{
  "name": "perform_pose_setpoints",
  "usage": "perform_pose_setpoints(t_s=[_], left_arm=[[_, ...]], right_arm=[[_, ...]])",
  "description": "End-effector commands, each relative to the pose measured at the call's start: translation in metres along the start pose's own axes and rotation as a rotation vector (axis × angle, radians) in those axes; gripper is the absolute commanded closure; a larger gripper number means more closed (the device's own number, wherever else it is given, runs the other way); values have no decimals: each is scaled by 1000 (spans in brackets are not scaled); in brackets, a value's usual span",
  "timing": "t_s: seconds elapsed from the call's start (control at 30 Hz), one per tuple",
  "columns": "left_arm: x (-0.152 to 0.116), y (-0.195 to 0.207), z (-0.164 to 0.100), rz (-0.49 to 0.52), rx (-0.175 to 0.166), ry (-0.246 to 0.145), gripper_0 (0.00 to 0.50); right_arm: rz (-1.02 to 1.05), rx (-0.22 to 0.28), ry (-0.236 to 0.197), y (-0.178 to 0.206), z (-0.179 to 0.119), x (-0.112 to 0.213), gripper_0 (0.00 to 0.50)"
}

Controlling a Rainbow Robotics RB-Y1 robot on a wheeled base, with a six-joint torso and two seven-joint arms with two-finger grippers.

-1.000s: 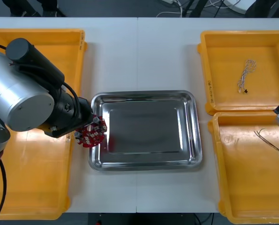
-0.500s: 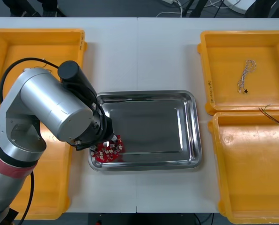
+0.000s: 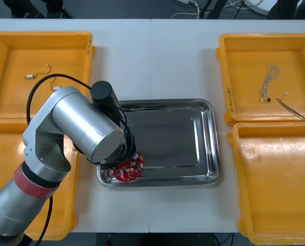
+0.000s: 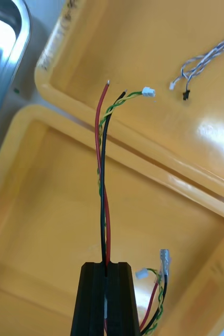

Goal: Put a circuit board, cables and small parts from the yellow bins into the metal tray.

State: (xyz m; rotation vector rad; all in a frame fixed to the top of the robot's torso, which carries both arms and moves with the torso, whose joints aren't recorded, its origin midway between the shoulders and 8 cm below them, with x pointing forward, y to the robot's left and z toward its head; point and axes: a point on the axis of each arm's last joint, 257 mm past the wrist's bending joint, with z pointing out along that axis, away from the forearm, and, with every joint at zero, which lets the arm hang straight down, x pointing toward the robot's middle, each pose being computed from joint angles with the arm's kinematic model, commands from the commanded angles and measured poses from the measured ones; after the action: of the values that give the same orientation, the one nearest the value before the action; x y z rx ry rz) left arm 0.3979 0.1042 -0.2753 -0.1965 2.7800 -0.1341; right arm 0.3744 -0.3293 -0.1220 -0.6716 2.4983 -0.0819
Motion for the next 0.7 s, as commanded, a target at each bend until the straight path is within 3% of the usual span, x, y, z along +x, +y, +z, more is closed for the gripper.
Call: perform_pose_setpoints(t_s=[0.03,0.33,0.7], left_arm=[[-17,-33,-10,29,69,-67,500],[-25,-34,7,19,65,-81,500],[-26,-33,10,29,65,-83,494]], right_arm=[[35,-5,-64,-4,-13,-26,500],[-25,-52,-90,18,-16,-52,500],[-83,-91,-91,42,-15,-56,500]])
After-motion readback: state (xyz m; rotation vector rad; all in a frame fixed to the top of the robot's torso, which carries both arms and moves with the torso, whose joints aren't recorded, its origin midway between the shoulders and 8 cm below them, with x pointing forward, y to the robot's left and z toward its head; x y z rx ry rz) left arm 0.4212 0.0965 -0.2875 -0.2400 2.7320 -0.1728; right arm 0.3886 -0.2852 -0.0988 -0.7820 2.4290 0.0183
